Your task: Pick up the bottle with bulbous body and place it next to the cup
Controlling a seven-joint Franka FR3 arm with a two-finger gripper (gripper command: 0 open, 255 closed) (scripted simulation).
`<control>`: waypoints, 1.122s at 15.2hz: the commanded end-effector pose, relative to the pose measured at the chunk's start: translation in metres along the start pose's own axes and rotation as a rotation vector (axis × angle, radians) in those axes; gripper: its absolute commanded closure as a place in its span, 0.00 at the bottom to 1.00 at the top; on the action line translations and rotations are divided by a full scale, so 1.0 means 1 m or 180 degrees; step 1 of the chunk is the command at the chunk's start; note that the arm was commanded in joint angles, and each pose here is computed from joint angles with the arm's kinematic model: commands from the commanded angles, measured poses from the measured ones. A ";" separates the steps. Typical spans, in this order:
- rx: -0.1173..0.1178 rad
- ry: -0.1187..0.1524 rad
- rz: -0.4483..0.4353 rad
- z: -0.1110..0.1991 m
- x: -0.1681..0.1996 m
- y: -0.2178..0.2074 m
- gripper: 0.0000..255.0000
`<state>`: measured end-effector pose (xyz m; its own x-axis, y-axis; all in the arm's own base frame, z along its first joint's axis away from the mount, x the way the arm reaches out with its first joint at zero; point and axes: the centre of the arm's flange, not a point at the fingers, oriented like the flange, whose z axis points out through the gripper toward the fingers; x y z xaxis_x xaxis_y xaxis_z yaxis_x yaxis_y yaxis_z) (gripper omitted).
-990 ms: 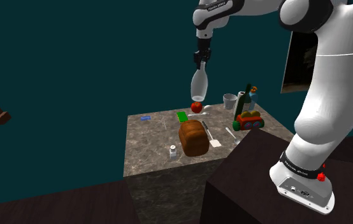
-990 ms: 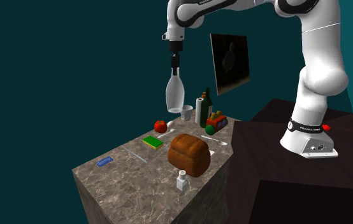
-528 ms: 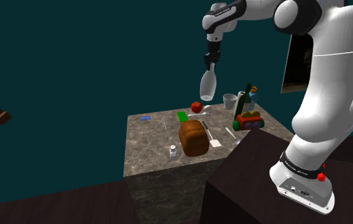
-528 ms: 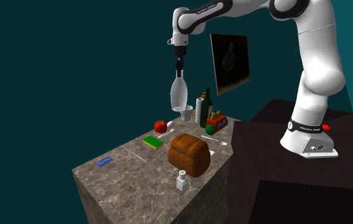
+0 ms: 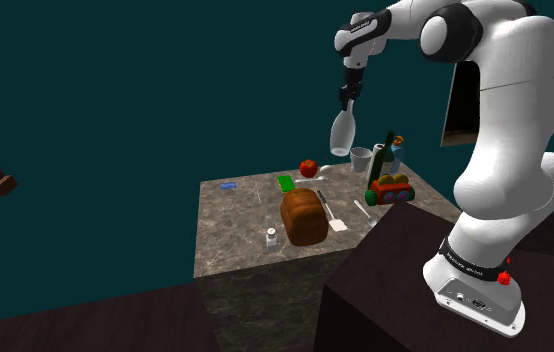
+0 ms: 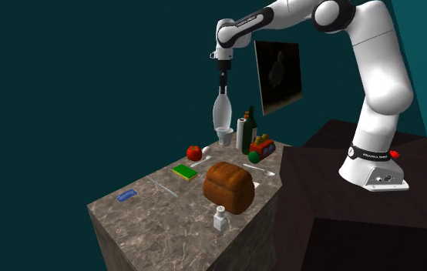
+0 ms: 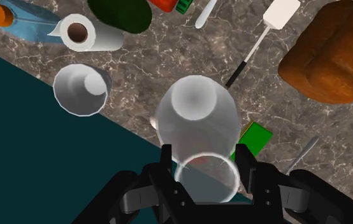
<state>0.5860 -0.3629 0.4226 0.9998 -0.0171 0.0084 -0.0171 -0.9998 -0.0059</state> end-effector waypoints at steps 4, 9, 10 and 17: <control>-0.0001 0.0003 -0.0004 0.017 -0.010 0.062 1.00; -0.0001 0.0003 -0.0004 0.035 -0.019 0.111 1.00; -0.0001 0.0003 -0.0004 0.040 -0.019 0.111 1.00; -0.0001 0.0003 -0.0004 0.077 -0.019 0.111 1.00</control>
<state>0.5658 -0.4731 0.3492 0.9998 -0.0160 0.0084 -0.0159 -0.9999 -0.0063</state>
